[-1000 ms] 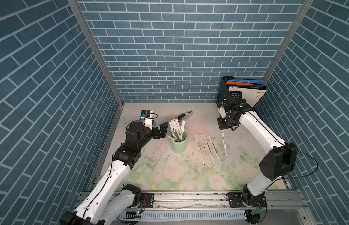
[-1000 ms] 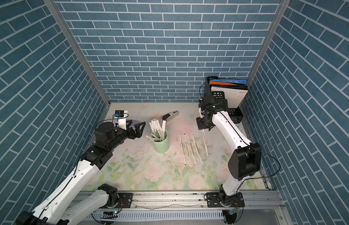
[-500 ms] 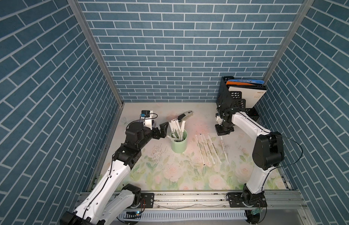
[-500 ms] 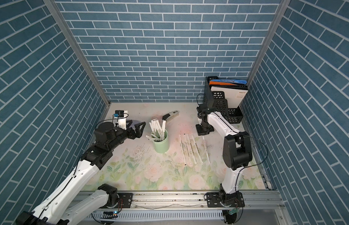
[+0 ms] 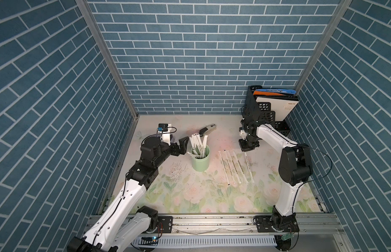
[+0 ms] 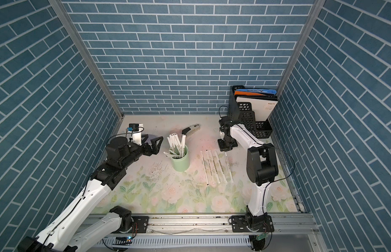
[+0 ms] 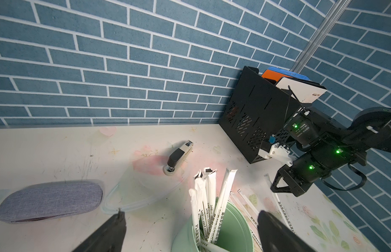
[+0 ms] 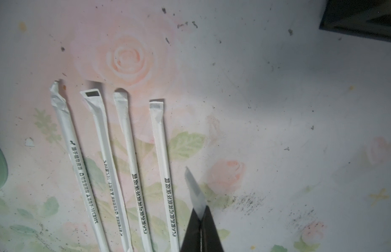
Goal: Take the straws out of the storage container
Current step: Place the straw at the center of the board.
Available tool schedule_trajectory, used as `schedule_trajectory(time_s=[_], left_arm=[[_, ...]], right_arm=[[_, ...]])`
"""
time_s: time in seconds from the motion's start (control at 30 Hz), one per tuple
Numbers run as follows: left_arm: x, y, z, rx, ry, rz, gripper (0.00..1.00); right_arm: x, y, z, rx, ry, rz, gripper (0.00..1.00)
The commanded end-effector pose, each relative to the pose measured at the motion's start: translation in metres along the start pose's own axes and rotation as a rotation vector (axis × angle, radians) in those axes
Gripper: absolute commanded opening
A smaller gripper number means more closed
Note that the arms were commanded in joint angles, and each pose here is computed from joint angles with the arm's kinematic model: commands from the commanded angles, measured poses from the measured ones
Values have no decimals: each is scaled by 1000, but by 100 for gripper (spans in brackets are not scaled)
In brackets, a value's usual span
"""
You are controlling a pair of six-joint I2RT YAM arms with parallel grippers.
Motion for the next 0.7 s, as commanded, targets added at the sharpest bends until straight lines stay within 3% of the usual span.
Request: schedule_trajectory(time_s=[0.0,0.4,0.67], left_arm=[[-2,3,-1,-6,-10,5,99],[-2,3,-2,-9,-10,5,100],[-2,3,-1,-7,-10,5,100]], right_arm=[[1,4,6,13,13,-19,3],[2,4,16,26,22,-13,3],[2,4,18,24,23,-11,9]])
Point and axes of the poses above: each gripper's point midway between its finger pads, its own z axis out along the fingers, its own x axis along the line the jaws close on, y = z × x, the point moved 7 cm from there along -z, back along the fingers, and after that the axes turned 2 degrees about z, right-handed, at the moved point
